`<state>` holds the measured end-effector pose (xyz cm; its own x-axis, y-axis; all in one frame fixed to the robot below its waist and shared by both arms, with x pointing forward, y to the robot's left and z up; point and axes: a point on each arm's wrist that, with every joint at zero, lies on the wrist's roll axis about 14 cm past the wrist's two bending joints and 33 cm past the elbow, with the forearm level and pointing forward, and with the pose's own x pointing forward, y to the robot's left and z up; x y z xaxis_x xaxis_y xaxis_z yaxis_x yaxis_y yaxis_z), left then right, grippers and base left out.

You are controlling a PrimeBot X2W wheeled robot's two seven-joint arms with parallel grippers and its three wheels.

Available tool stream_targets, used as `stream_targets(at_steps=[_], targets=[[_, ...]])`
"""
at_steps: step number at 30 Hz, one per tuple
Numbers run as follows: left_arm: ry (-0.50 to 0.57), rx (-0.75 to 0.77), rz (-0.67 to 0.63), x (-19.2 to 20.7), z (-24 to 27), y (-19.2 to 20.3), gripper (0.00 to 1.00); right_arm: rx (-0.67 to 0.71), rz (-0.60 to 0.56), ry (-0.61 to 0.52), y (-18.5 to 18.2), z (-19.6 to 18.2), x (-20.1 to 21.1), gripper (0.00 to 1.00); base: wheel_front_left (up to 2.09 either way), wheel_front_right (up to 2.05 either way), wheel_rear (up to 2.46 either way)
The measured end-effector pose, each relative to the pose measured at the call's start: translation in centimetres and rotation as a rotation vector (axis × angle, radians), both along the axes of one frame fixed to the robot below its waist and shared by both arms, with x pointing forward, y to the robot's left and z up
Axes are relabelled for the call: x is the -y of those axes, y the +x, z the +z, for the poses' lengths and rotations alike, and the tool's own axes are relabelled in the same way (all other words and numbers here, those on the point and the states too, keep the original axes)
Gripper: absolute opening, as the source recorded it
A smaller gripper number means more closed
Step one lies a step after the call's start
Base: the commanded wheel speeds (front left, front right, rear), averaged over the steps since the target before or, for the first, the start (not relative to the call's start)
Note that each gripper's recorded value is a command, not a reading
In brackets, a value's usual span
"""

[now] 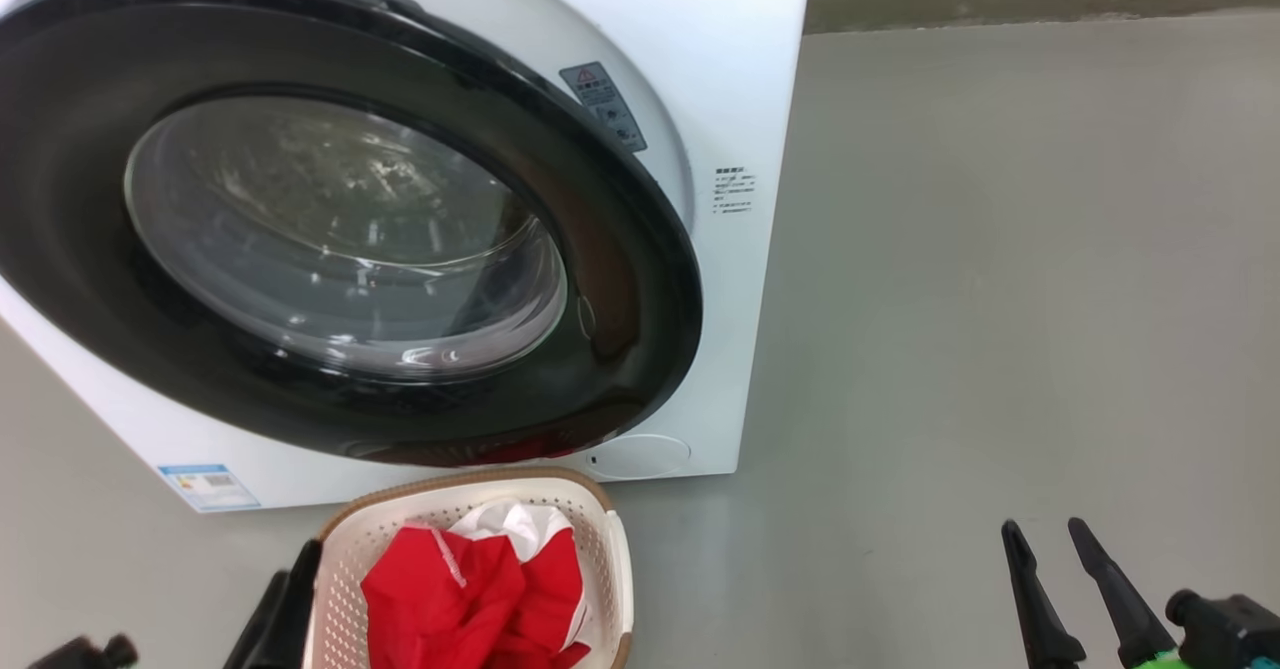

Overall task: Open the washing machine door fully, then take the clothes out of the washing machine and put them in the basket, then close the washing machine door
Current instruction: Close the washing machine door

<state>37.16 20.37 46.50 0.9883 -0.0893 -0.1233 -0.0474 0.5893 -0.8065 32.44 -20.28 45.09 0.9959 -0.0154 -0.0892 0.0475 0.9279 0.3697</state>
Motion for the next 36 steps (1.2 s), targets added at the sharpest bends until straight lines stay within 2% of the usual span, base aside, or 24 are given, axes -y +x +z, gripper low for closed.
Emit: stream_targets(at_steps=[9,24,33,36], targets=[[0.15,-0.004,0.065,-2.0,-1.3,-1.3,1.0,-0.009,-0.043,-0.009,-1.4,-0.2,1.5,1.0,0.0,0.0,0.0],[0.604,0.042,0.02,-2.3,-1.5,-2.7,1.0,0.003,-0.056,-0.006,-1.2,0.1,1.9,1.0,0.0,0.0,0.0],[0.783,0.1,0.018,-1.6,0.1,-2.9,1.0,0.012,-0.058,-0.005,-0.9,0.4,2.0,1.0,0.0,0.0,0.0],[0.803,0.124,0.043,-1.7,0.9,-2.7,1.0,0.015,-0.059,-0.006,-0.8,0.5,2.1,1.0,0.0,0.0,0.0]])
